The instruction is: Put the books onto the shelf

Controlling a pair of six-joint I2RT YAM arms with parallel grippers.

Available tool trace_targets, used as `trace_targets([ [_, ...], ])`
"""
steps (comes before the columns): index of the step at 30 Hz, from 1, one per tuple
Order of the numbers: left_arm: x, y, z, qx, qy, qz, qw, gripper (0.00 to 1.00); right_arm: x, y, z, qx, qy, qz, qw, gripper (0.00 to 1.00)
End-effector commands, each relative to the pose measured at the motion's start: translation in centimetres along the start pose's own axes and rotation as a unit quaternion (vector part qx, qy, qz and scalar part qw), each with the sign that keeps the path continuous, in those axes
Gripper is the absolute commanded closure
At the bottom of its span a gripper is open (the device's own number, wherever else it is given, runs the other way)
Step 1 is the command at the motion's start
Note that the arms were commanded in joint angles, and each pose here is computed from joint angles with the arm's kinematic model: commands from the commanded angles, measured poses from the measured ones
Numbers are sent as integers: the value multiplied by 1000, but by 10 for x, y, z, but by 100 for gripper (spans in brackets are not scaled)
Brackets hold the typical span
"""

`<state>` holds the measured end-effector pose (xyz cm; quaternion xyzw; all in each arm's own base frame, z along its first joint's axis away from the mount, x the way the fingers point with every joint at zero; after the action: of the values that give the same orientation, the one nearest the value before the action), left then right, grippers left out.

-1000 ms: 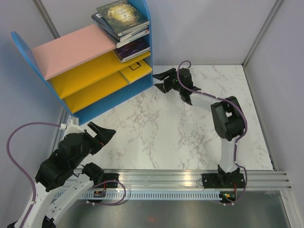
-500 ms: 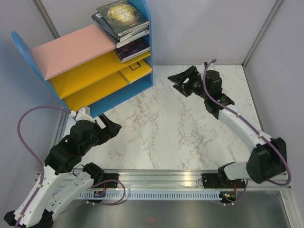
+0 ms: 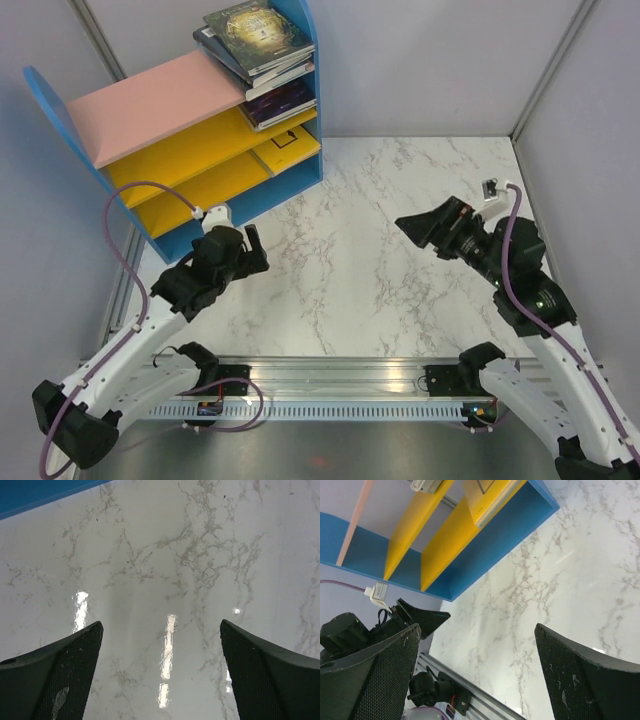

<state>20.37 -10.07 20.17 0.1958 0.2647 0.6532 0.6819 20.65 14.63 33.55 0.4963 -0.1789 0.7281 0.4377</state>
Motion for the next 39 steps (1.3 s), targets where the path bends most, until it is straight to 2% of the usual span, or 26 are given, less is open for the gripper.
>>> trace_targets([
  [1,11,-24,9,-59,-81,43,994,0,-19,28,-3,-23,22,-41,999,2],
  [3,16,-40,3,-81,-120,54,988,0,-16,46,3,-57,34,-43,997,2],
  [6,12,-63,-9,-124,-158,32,979,0,-21,68,4,-73,44,-62,994,2],
  [8,23,-77,-27,-127,-196,45,971,0,-25,82,5,-89,52,-73,992,2],
  [15,39,-100,17,-199,-156,57,966,0,-33,110,6,-133,55,-69,987,2],
  [22,61,-126,36,-181,-122,42,975,0,-35,118,6,-134,62,-89,985,2],
  [27,85,-134,27,-188,-113,75,973,0,-37,124,9,-144,64,-100,982,2],
  [31,91,-130,9,-217,-102,76,968,0,-42,129,4,-142,57,-97,983,2],
  [32,93,-129,13,-235,-98,78,964,0,-44,130,2,-141,57,-100,983,2],
  [36,99,-138,11,-221,-101,83,967,0,-51,132,0,-138,55,-121,982,2],
  [39,100,-143,21,-242,-107,70,962,0,-56,126,2,-133,64,-139,979,2],
])
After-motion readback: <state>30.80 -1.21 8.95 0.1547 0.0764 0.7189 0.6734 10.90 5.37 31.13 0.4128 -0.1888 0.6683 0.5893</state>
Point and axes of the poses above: each gripper's point midway between its finger pads, its own y axis back along the fingers, its own x axis along the line the jaws close on, z = x × y, the point moved 4 cm from there along y, back along the fingers, and after that the axes turned 13 degrees about -y, right-handed, at the moved point
